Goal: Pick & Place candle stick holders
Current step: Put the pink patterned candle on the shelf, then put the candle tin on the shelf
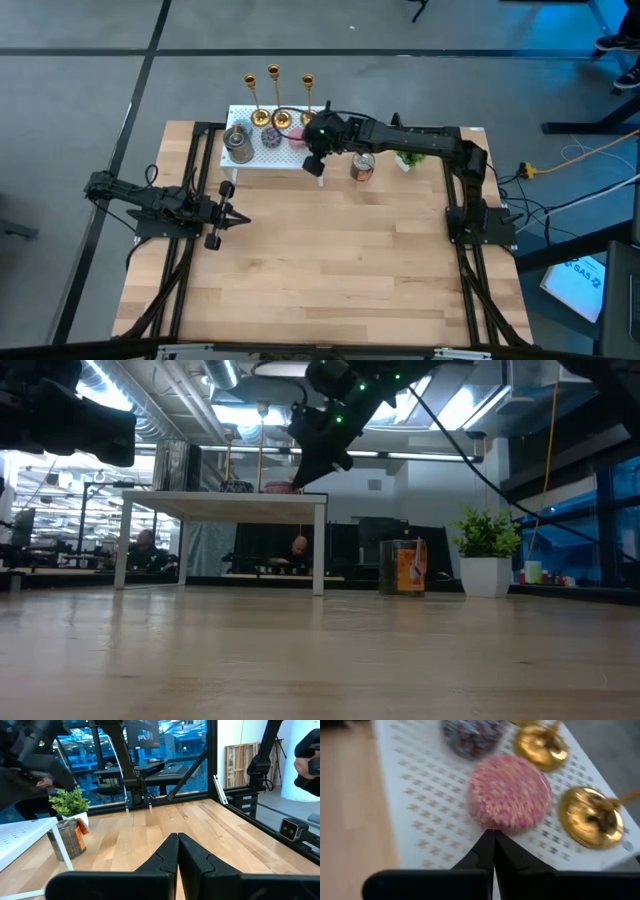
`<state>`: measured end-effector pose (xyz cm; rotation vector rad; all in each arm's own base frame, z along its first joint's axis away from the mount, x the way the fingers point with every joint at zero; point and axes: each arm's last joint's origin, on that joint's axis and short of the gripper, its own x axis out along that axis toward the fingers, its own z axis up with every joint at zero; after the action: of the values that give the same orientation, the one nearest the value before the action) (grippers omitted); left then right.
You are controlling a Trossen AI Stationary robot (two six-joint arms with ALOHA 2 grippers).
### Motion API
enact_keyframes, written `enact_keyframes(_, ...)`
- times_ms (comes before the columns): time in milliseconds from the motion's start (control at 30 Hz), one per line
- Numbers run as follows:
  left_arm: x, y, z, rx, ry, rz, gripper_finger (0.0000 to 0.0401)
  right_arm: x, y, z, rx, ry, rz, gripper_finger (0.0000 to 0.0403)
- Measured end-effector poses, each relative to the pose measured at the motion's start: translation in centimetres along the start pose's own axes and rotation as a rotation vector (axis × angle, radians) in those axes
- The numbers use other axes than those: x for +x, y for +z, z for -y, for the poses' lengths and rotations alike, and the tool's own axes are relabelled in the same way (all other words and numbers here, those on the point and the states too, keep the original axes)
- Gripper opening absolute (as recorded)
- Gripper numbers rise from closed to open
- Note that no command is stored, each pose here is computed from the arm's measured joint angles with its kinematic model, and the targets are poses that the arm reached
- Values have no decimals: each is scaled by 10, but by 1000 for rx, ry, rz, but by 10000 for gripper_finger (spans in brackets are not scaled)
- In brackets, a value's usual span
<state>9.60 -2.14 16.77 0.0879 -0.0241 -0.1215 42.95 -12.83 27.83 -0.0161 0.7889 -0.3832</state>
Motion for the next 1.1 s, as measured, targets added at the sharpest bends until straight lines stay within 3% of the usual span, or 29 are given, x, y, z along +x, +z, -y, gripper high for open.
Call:
enact_keyframes(500,0,0,0,0,0,0,6,18,2,3,3,117,74,4)
enact_keyframes(733,0,0,0,0,0,0,4,-12,4,2,-74,298,52,3)
enact_keyframes(933,0,0,0,0,0,0,5,-31,-12,8,-83,405,-71,3)
enact_keyframes(1100,0,0,0,0,0,0,4,-35,-39,6,-54,411,-97,3)
